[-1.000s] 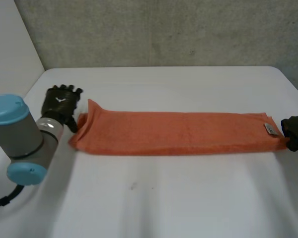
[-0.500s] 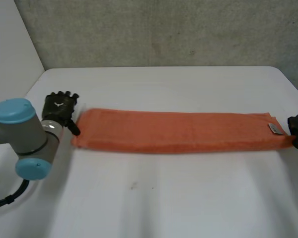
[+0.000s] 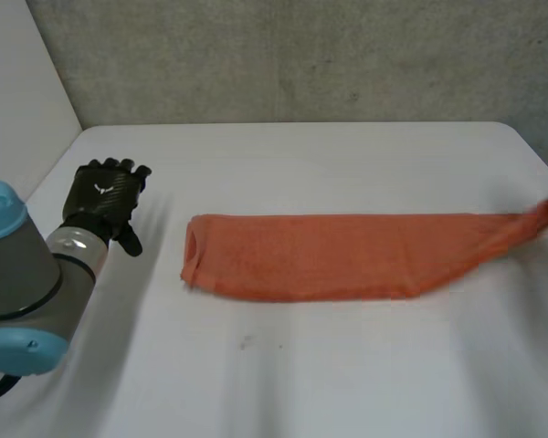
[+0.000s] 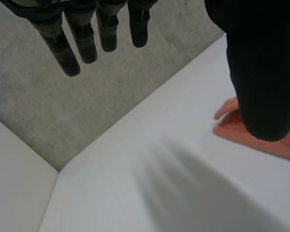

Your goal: Fold the laundry

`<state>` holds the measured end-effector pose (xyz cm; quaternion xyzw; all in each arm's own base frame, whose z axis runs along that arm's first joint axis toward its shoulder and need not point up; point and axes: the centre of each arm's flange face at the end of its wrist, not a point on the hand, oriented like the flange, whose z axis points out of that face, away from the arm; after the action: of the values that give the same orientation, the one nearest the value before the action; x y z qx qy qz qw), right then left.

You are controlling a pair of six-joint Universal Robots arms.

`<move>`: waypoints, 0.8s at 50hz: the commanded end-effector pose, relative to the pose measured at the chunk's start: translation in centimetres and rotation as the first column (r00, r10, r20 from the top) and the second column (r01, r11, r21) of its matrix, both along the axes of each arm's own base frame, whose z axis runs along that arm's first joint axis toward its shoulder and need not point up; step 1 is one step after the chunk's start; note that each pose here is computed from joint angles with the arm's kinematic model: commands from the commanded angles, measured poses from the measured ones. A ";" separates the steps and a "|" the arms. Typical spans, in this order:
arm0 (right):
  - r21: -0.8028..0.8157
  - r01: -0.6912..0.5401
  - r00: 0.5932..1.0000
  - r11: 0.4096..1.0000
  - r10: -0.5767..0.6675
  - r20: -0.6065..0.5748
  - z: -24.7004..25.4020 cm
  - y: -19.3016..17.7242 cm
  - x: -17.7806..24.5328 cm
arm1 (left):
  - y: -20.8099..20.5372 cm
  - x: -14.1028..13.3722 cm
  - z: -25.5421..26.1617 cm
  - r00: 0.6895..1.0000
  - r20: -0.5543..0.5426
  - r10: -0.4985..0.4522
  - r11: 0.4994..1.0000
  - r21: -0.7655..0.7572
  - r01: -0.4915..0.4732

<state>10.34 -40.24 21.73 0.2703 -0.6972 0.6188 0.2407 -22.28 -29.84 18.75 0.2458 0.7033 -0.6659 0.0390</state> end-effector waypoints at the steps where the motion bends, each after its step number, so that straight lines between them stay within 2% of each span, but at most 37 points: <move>1: -0.130 -0.336 0.941 0.933 0.337 -0.015 3.8 4.1 13.2 | 0.7 0.6 0.6 1.000 -0.002 0.012 1.000 -0.009 -0.012; 2: -0.147 -0.411 0.910 0.900 0.413 -0.015 4.1 5.8 16.2 | 0.7 0.7 0.5 1.000 -0.001 0.015 1.000 -0.004 -0.015; 5: -0.156 -0.528 0.846 0.835 0.532 -0.018 3.7 8.6 20.8 | 0.7 0.9 0.4 1.000 0.000 0.020 1.000 -0.001 -0.020; 6: -0.146 -0.603 0.795 0.785 0.606 -0.022 2.6 10.5 23.6 | 0.7 1.0 0.3 1.000 0.001 0.022 1.000 0.002 -0.022; 9: -0.112 -0.702 0.709 0.703 0.704 -0.027 0.5 13.7 27.2 | 0.8 1.0 0.3 1.000 0.002 0.022 1.000 0.005 -0.022; 10: -0.094 -0.751 0.659 0.654 0.752 -0.032 -0.8 15.5 28.9 | 0.8 1.0 0.3 1.000 0.002 0.022 1.000 0.005 -0.022; 12: -0.081 -0.795 0.606 0.602 0.795 -0.039 -2.0 17.2 30.4 | 0.8 1.0 0.2 1.000 0.002 0.020 1.000 0.006 -0.020; 13: -0.067 -0.829 0.558 0.555 0.829 -0.042 -3.2 18.7 31.5 | 0.8 0.9 0.2 1.000 0.002 0.019 1.000 0.006 -0.019; 16: -0.044 -0.873 0.487 0.485 0.872 -0.043 -5.4 20.6 32.9 | 0.9 0.8 0.2 1.000 0.002 0.014 1.000 0.006 -0.014; 17: -0.015 -0.898 0.441 0.441 0.897 -0.041 -7.3 22.0 33.6 | 1.0 0.7 0.2 1.000 0.002 0.011 1.000 0.008 -0.011; 20: 0.010 -0.917 0.398 0.399 0.916 -0.054 -9.1 23.5 34.3 | 1.1 0.6 0.1 1.000 0.002 0.008 1.000 0.008 -0.008; 22: 0.010 -0.911 0.411 0.412 0.909 -0.074 -9.5 23.4 34.4 | 1.1 0.6 0.1 1.000 0.002 0.006 1.000 0.009 -0.006; 24: 0.000 -0.895 0.444 0.445 0.892 -0.081 -9.2 22.7 34.2 | 1.1 0.5 0.1 1.000 0.002 0.002 1.000 0.008 -0.002; 25: -0.017 -0.871 0.491 0.491 0.867 -0.086 -8.3 22.2 33.9 | 1.1 0.5 0.1 1.000 0.002 0.002 1.000 0.008 -0.002; 28: -0.048 -0.811 0.585 0.583 0.808 -0.076 -6.6 20.9 33.1 | 1.2 0.2 0.2 1.000 0.002 -0.008 1.000 0.004 0.008; 29: -0.061 -0.762 0.648 0.645 0.760 -0.046 -5.5 19.4 32.0 | 1.3 0.0 0.3 1.000 0.001 -0.014 1.000 0.000 0.014; 32: -0.083 -0.674 0.734 0.734 0.678 0.037 -3.7 16.8 29.7 | 1.4 -0.4 0.5 1.000 -0.001 -0.029 1.000 -0.007 0.029; 33: -0.074 -0.632 0.764 0.771 0.636 0.110 -2.9 15.9 28.1 | 2.1 -2.0 1.1 0.996 -0.010 -0.093 0.995 -0.032 0.092; 36: -0.036 -0.581 0.789 0.813 0.574 0.221 -2.5 15.1 25.7 | 2.7 -3.4 1.8 0.989 -0.018 -0.147 0.988 -0.055 0.146; 37: 0.001 -0.538 0.807 0.843 0.515 0.287 -2.6 14.3 24.0 | 2.8 -3.8 1.9 0.987 -0.020 -0.162 0.985 -0.061 0.161; 40: 0.073 -0.471 0.831 0.879 0.414 0.370 -3.3 13.3 21.4 | 3.4 -5.5 2.3 0.975 -0.025 -0.220 0.973 -0.080 0.217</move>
<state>37.37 -24.67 18.60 0.4312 -0.5926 0.6795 -0.0335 -24.71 -27.63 20.07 0.2779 0.6764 -0.6821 0.0025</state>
